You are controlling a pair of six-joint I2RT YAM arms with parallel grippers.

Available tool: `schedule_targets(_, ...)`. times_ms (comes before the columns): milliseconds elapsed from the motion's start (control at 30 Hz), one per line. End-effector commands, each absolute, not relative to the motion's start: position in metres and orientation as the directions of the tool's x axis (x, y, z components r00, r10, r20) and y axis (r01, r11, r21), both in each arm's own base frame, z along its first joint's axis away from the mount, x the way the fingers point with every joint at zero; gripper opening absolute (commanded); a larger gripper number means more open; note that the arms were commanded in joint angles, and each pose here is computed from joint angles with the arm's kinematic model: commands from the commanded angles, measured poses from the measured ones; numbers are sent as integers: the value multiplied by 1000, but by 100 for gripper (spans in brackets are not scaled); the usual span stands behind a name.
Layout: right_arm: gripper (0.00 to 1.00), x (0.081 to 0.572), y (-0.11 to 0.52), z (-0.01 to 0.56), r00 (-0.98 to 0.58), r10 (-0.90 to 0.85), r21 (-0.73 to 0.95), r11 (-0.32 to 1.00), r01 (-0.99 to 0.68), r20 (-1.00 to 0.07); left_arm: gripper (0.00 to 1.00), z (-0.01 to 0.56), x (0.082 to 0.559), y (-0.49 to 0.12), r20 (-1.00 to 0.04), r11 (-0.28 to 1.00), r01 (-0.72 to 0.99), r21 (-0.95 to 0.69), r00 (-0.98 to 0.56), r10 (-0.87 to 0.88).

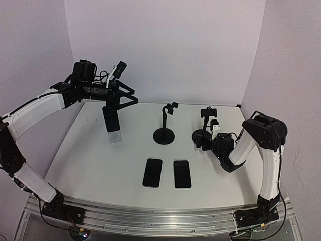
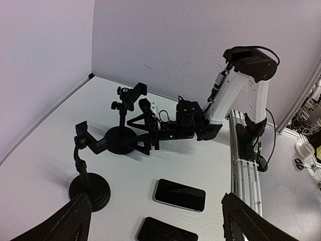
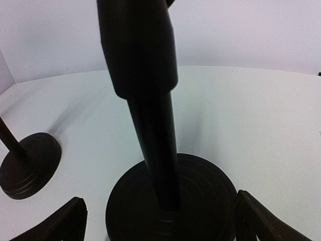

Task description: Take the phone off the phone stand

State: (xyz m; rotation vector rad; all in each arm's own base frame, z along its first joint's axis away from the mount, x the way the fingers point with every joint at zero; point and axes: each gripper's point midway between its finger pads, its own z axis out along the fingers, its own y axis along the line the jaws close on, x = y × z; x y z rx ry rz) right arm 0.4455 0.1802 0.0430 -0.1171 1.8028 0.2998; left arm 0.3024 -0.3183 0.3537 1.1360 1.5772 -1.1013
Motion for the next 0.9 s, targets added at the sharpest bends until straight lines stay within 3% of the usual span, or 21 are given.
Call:
schedule_targets(0, 98, 433, 174, 177, 175, 307, 238, 914, -329, -935, 90, 359, 334, -282, -956, 304, 940, -154, -219, 194)
schedule_targets(367, 98, 391, 155, 182, 113, 343, 290, 898, -331, -933, 92, 318, 405, -190, -936, 510, 857, -75, -237, 260)
schedule_targets(567, 98, 374, 150, 189, 66, 345, 304, 890, -339, -936, 89, 296, 428, -171, -925, 518, 854, -47, -234, 301)
schedule_targets(867, 98, 359, 154, 181, -178, 230, 276, 909, -313, -957, 78, 233, 464, -156, -863, 505, 862, -41, -286, 417)
